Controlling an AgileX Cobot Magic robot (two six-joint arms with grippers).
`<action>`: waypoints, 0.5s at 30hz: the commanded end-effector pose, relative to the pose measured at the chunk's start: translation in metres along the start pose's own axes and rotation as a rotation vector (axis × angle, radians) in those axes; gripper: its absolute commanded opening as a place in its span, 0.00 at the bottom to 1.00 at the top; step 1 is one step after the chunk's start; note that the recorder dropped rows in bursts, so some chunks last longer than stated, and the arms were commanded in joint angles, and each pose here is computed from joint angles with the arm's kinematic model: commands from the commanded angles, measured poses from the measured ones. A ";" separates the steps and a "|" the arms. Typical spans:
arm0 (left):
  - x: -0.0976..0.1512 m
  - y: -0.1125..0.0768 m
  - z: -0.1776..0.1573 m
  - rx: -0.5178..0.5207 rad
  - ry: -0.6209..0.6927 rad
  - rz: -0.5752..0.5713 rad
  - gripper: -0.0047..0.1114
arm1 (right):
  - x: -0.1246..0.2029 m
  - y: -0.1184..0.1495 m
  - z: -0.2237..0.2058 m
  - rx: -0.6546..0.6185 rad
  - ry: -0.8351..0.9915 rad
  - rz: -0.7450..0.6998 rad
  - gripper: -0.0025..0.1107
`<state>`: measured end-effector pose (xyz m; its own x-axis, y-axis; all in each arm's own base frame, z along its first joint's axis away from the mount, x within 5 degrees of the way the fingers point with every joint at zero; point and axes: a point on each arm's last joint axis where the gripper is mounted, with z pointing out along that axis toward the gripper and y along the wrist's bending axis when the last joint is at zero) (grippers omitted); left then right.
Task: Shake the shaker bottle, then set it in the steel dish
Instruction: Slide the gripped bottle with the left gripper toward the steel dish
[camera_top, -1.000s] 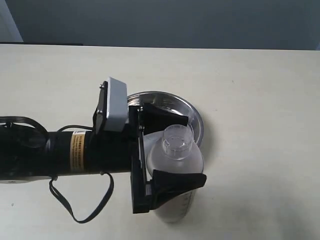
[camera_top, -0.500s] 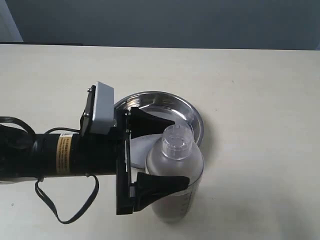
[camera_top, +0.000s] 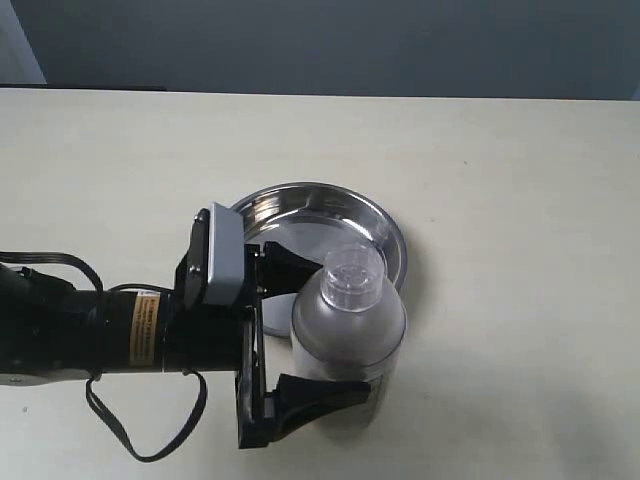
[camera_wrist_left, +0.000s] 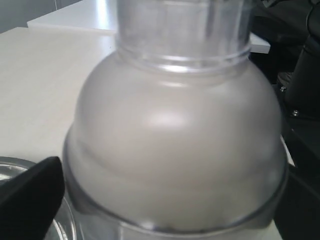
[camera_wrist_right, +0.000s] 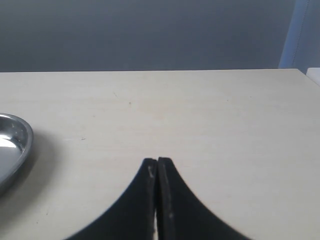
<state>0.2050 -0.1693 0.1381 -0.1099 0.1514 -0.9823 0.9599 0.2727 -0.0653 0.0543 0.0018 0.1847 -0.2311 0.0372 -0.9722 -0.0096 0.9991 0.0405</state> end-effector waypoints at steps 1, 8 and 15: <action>0.001 0.003 -0.001 -0.019 -0.009 -0.056 0.94 | -0.001 0.000 0.000 -0.003 -0.014 -0.002 0.02; 0.001 0.000 0.001 -0.012 -0.009 -0.091 0.94 | -0.001 0.000 0.000 -0.003 -0.014 -0.002 0.02; 0.004 0.001 0.003 -0.019 -0.002 -0.082 0.94 | -0.001 0.000 0.000 -0.003 -0.014 -0.002 0.02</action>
<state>0.2057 -0.1703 0.1367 -0.1742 0.1311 -0.9760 0.9473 0.2930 -0.1297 0.0543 0.0018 0.1847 -0.2311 0.0372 -0.9722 -0.0096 0.9991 0.0405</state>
